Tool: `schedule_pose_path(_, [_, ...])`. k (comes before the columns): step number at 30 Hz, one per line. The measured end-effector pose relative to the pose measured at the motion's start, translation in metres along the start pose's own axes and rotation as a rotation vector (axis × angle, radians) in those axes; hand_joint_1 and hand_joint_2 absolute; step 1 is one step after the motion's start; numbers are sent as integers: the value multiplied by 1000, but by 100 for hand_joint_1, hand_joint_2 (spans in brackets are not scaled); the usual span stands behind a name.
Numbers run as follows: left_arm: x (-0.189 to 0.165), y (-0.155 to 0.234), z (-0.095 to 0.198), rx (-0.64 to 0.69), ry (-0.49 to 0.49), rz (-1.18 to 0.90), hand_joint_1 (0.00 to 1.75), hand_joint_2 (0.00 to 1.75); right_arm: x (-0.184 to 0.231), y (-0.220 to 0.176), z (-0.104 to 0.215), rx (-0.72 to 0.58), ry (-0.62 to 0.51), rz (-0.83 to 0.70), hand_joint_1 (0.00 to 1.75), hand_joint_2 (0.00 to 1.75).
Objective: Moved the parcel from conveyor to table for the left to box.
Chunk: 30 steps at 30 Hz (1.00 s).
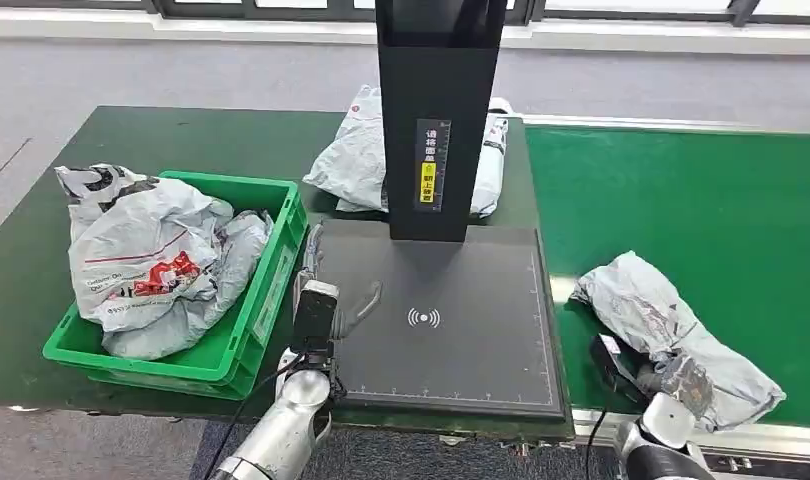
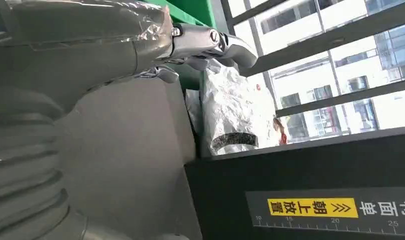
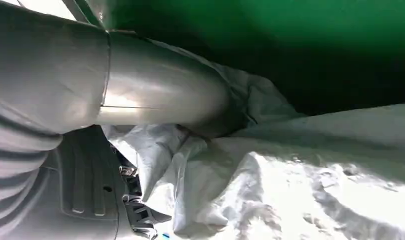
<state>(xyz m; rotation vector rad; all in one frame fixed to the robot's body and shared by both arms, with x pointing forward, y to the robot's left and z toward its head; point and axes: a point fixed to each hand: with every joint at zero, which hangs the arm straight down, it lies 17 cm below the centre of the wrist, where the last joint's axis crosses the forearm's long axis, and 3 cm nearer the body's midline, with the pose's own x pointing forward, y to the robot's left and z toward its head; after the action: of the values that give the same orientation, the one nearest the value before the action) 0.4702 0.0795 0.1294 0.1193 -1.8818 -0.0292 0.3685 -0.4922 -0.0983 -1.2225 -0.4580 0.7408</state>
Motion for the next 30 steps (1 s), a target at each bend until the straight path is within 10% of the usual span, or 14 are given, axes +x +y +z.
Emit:
schedule_pose_path(12, [0,24,-3,80,-18,-42,0,175,161,-132,74,-303,-580,-812,175,175])
schedule_pose_path(19, [4,25,-6,77,-38,-64,0,175,241,-127,192,-166,-882,-786,175,175])
schedule_pose_path(25, [5,27,-7,79,-40,-66,0,175,264,-129,235,-107,-991,-784,175,175])
schedule_pose_path(28, [5,23,-7,64,-35,-63,0,175,282,-100,256,42,-1032,-689,126,175])
schedule_pose_path(30, [5,21,-8,57,-31,-62,0,175,289,-78,267,123,-1045,-609,0,175])
